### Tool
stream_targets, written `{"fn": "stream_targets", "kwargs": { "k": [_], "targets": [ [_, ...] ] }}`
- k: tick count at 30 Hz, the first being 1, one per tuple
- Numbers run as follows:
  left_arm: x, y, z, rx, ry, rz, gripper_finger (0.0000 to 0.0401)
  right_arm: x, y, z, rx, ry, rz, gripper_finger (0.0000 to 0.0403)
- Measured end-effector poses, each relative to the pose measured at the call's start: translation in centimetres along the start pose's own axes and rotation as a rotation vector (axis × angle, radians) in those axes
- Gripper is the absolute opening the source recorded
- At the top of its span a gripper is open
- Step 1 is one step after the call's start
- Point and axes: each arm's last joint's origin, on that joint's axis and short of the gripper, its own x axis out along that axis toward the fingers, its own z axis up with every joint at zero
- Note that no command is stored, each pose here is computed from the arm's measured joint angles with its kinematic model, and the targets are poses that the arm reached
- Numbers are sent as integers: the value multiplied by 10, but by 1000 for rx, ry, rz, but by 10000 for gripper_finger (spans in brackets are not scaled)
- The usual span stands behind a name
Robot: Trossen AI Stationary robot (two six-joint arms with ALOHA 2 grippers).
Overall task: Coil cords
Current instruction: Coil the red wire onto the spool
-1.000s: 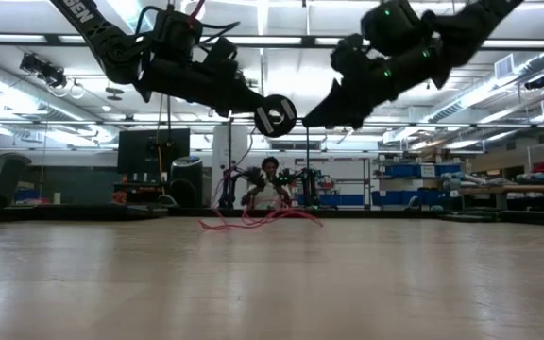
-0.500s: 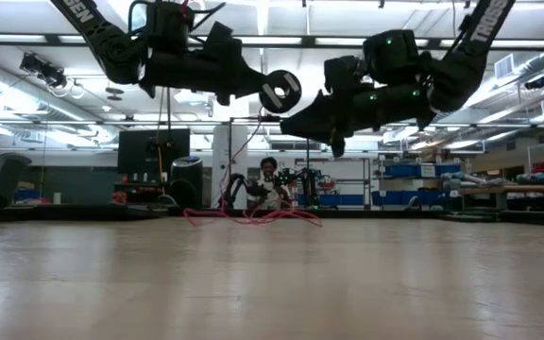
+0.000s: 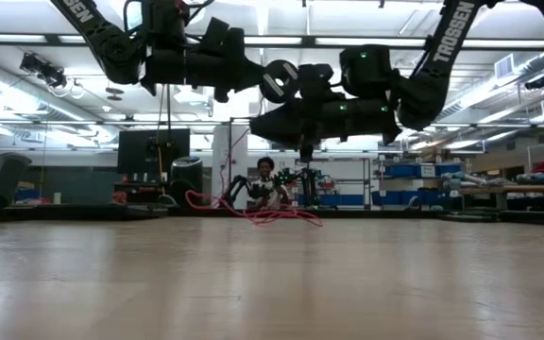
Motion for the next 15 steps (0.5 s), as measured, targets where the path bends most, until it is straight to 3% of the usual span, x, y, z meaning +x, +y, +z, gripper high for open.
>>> {"fn": "stream_targets", "kwargs": {
  "k": [15],
  "targets": [
    [0, -2, 2, -3, -18, 2, 6, 7, 1, 5, -78, -21, -9, 85]
  ]
}}
